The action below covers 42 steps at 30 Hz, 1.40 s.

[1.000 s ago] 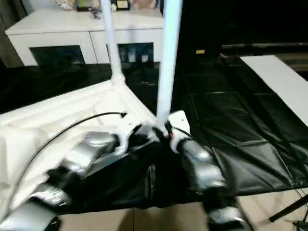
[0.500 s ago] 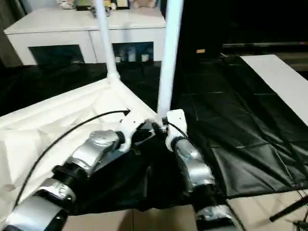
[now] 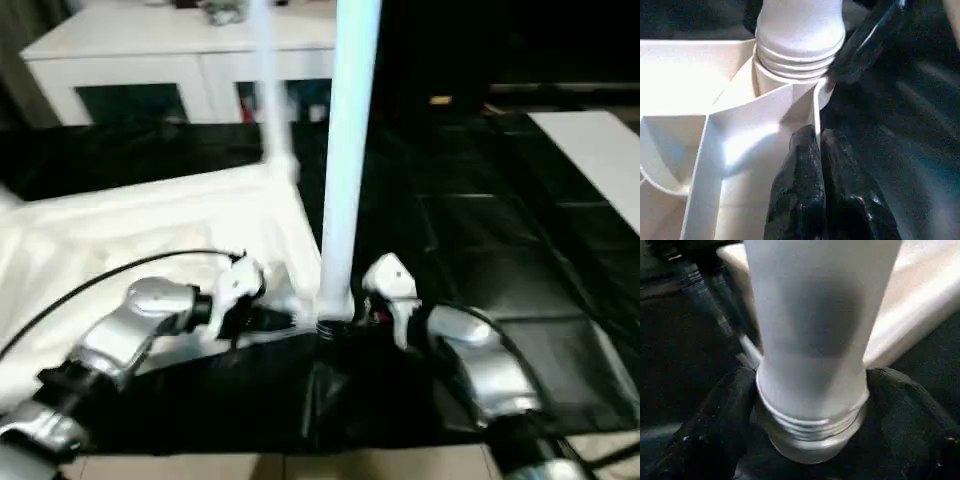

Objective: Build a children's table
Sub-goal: Rotate leg to tighten

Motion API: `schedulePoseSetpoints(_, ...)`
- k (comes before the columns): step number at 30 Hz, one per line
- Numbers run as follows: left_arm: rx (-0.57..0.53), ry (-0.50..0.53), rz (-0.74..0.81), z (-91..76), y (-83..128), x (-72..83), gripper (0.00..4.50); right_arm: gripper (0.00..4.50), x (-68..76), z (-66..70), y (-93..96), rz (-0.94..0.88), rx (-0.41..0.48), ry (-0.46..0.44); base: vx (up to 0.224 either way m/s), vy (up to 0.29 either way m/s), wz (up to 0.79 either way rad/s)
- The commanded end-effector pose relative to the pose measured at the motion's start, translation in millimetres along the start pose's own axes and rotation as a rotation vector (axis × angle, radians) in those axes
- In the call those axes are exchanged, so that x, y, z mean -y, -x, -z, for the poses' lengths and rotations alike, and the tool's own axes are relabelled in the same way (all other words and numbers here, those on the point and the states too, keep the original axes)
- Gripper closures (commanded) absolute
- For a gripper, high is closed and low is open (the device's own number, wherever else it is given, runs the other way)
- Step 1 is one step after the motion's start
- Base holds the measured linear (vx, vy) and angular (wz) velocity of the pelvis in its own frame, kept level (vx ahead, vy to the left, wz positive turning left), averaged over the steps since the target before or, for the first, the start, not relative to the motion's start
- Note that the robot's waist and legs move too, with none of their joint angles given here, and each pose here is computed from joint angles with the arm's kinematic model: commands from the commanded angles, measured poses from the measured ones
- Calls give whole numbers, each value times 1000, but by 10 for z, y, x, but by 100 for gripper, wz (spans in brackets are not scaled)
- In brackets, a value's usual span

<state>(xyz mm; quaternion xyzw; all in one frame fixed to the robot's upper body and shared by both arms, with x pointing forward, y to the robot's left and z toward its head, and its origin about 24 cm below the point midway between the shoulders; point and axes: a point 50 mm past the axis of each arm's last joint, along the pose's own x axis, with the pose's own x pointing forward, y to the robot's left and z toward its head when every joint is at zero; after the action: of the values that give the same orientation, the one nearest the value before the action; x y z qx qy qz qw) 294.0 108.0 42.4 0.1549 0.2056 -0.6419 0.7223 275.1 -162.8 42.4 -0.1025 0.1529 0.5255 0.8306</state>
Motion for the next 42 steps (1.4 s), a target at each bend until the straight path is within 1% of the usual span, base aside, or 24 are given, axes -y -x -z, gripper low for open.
schedulePoseSetpoints(1,-83,27,130,135,-39,152,450,75,-81,-65,-4,-91,13,19,0,0,0)
schedulePoseSetpoints(6,-84,17,138,120,15,163,450,75,-109,-82,17,-137,7,38,0,0,0)
schedulePoseSetpoints(10,-93,10,120,113,40,142,450,75,-125,-41,13,-159,-27,46,0,0,0)
schedulePoseSetpoints(11,-94,9,118,110,40,141,450,101,-127,-32,13,-160,-34,46,0,0,0)
schedulePoseSetpoints(13,-93,8,114,106,37,138,450,108,-124,-23,9,-158,-39,47,0,0,0)
schedulePoseSetpoints(15,-93,7,107,103,32,137,450,134,-127,-2,5,-159,-50,49,0,0,0)
schedulePoseSetpoints(16,-93,7,104,103,30,136,450,134,-130,5,4,-159,-53,49,0,0,0)
schedulePoseSetpoints(20,-96,9,97,109,30,135,450,169,-117,16,-14,-134,-45,38,0,0,0)
schedulePoseSetpoints(23,-98,10,96,113,31,135,450,175,-123,23,-20,-136,-45,36,0,0,0)
schedulePoseSetpoints(25,-101,15,85,128,28,130,450,177,-126,35,-45,-112,-20,14,0,0,0)
schedulePoseSetpoints(27,-103,25,60,142,17,113,450,178,-111,36,-80,-65,14,-4,0,0,0)
schedulePoseSetpoints(28,-94,47,-18,146,-22,49,450,178,-38,48,-142,58,42,-45,0,0,0)
schedulePoseSetpoints(30,-83,68,-110,147,-64,-27,450,178,34,74,-199,182,49,-84,0,0,0)
schedulePoseSetpoints(32,-75,95,-206,148,-106,-110,450,178,84,99,-257,280,33,-114,0,0,0)
schedulePoseSetpoints(33,-67,130,-302,144,-151,-194,450,178,126,106,-327,384,26,-152,0,0,0)
schedulePoseSetpoints(35,-64,147,-344,140,-174,-231,450,178,146,108,-362,436,23,-175,0,0,0)
schedulePoseSetpoints(36,-62,160,-408,126,-205,-283,450,178,173,126,-406,518,6,-202,0,0,0)
schedulePoseSetpoints(37,-60,180,-475,108,-239,-335,450,178,193,159,-445,607,-33,-217,0,0,0)
schedulePoseSetpoints(39,-61,196,-514,101,-256,-362,450,178,198,177,-466,648,-58,-219,0,0,0)
schedulePoseSetpoints(40,-74,208,-595,83,-288,-414,450,178,186,191,-526,735,-71,-255,0,0,0)
schedulePoseSetpoints(41,-77,205,-623,72,-302,-431,450,178,174,192,-555,769,-66,-283,0,0,0)
schedulePoseSetpoints(42,-77,204,-627,70,-303,-433,450,178,173,192,-559,773,-65,-286,0,0,0)
